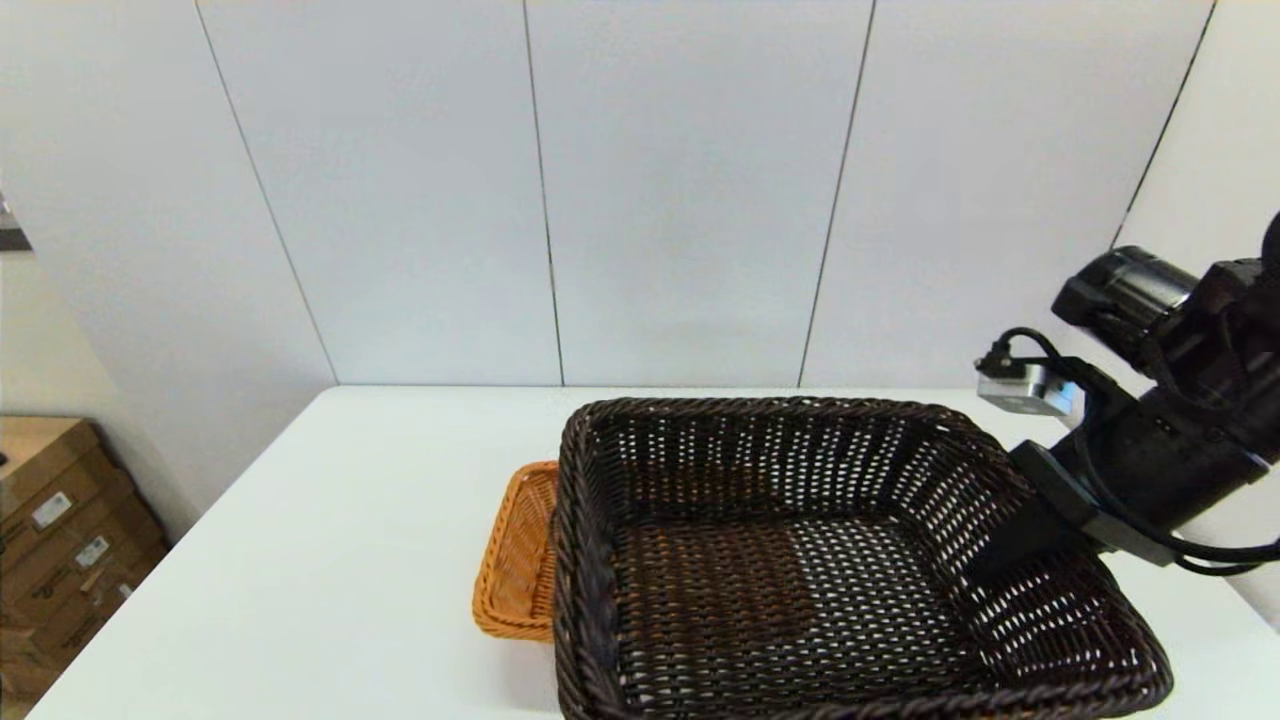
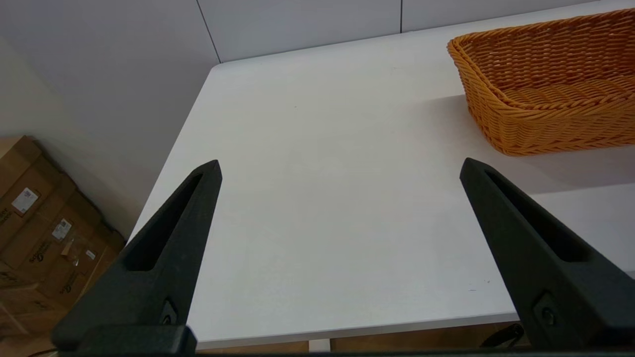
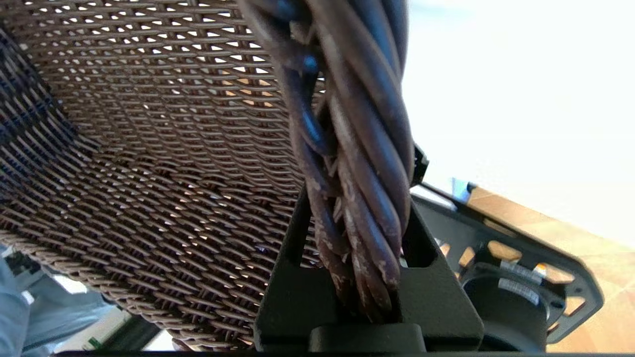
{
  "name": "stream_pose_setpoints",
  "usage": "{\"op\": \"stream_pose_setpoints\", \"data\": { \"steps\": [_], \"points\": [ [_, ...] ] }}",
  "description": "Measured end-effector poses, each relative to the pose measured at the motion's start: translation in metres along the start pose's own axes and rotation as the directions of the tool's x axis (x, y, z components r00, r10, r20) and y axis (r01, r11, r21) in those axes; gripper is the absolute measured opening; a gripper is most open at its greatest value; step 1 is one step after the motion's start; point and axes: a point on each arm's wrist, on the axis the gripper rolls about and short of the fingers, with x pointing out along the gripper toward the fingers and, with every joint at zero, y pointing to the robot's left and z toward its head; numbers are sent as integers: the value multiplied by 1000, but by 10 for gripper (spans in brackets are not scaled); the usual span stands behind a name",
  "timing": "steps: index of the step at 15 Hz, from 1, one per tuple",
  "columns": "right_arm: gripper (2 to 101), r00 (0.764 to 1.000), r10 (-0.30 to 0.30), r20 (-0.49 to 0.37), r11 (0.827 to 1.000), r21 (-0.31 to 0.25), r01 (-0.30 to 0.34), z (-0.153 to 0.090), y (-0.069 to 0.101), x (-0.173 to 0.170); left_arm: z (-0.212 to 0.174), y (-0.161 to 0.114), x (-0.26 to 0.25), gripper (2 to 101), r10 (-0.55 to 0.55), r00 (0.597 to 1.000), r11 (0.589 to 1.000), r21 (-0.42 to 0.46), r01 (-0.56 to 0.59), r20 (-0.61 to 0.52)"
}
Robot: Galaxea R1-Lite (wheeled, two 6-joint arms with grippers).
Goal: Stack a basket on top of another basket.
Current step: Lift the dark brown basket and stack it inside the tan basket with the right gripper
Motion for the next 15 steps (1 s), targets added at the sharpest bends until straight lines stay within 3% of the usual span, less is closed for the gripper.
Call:
{"op": "stream_pose_setpoints", "data": {
  "steps": [3, 9, 13, 15],
  "points": [
    [153, 1000, -23, -7, 1000, 2, 23, 19, 5, 9, 0, 0, 0, 978, 0, 1000, 1000, 0, 0, -1],
    [153, 998, -52, -36, 997, 63, 54, 45, 26, 33, 0, 0, 0, 978, 1, 1000, 1000, 0, -1, -1],
    [153, 997, -55, -56, 989, 132, 62, 55, 44, 50, 0, 0, 0, 978, 0, 1000, 1000, 0, 0, 0],
    [153, 995, -85, -50, 980, 176, 93, 60, 52, 58, 0, 0, 0, 978, 1, 1000, 1000, 0, -1, -1]
  ]
}}
